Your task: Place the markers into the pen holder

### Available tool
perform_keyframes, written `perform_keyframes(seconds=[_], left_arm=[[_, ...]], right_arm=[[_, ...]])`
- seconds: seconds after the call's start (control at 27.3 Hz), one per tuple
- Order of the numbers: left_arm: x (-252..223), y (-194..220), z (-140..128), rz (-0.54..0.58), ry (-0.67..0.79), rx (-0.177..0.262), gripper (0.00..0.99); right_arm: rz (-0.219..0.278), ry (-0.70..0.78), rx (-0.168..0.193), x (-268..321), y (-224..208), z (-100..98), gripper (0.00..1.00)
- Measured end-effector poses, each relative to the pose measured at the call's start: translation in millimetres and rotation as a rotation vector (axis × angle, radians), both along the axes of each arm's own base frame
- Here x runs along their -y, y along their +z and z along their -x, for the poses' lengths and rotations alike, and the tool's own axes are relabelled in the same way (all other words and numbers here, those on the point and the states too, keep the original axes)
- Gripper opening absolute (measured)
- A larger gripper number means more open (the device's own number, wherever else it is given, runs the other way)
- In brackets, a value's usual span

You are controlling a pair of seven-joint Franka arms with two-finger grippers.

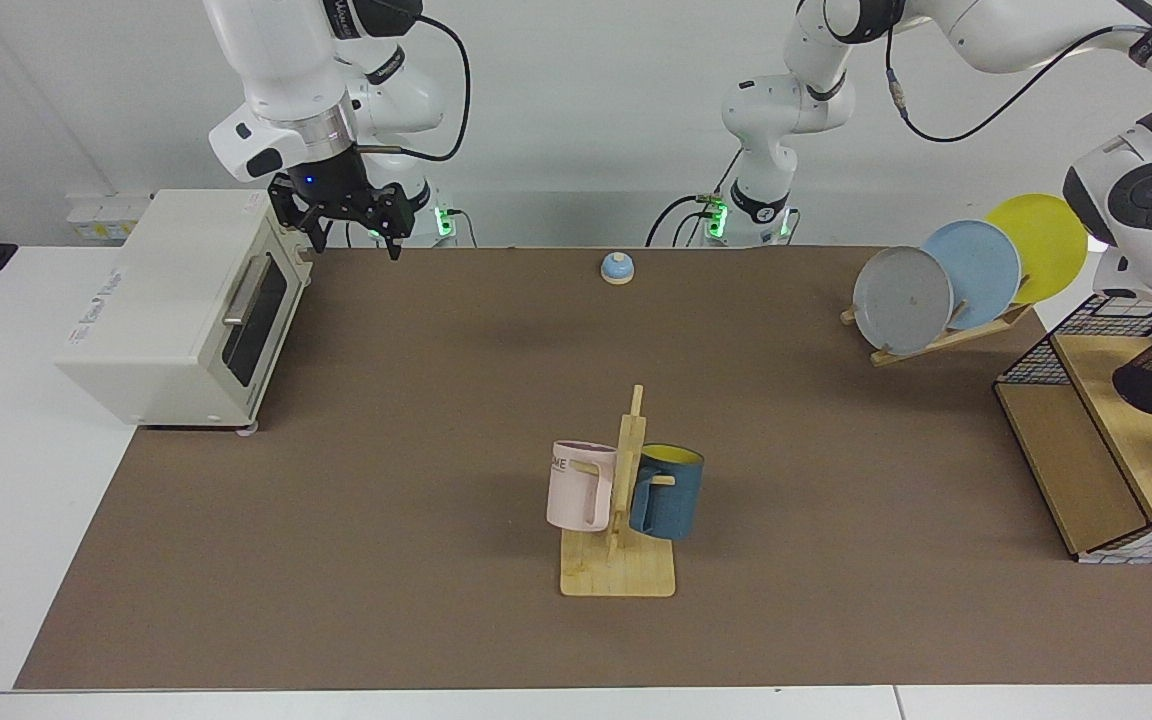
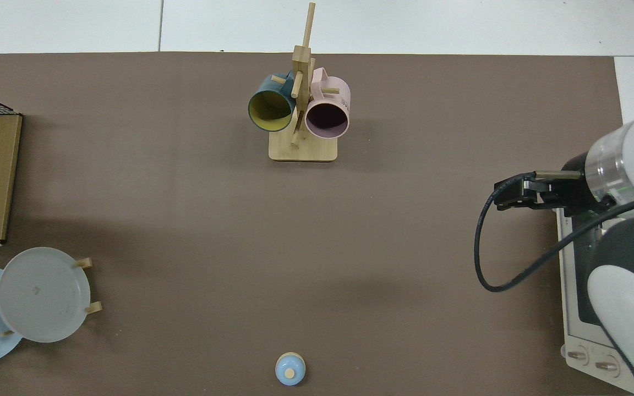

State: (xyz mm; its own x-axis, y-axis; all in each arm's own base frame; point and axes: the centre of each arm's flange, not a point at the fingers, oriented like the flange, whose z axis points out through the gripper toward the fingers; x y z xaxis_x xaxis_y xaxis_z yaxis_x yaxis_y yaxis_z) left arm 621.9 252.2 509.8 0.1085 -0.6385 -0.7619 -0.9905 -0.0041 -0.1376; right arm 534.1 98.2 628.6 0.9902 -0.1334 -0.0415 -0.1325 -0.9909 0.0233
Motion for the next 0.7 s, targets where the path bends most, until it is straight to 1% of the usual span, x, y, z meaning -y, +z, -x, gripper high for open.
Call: perform_keyframes(seconds=[0.7], left_arm=[[-4, -17, -3, 0.005, -0.01, -0.008, 0.163]], right_arm=[[0.0, 0.0, 0.0, 0, 0, 0.0, 1.0]])
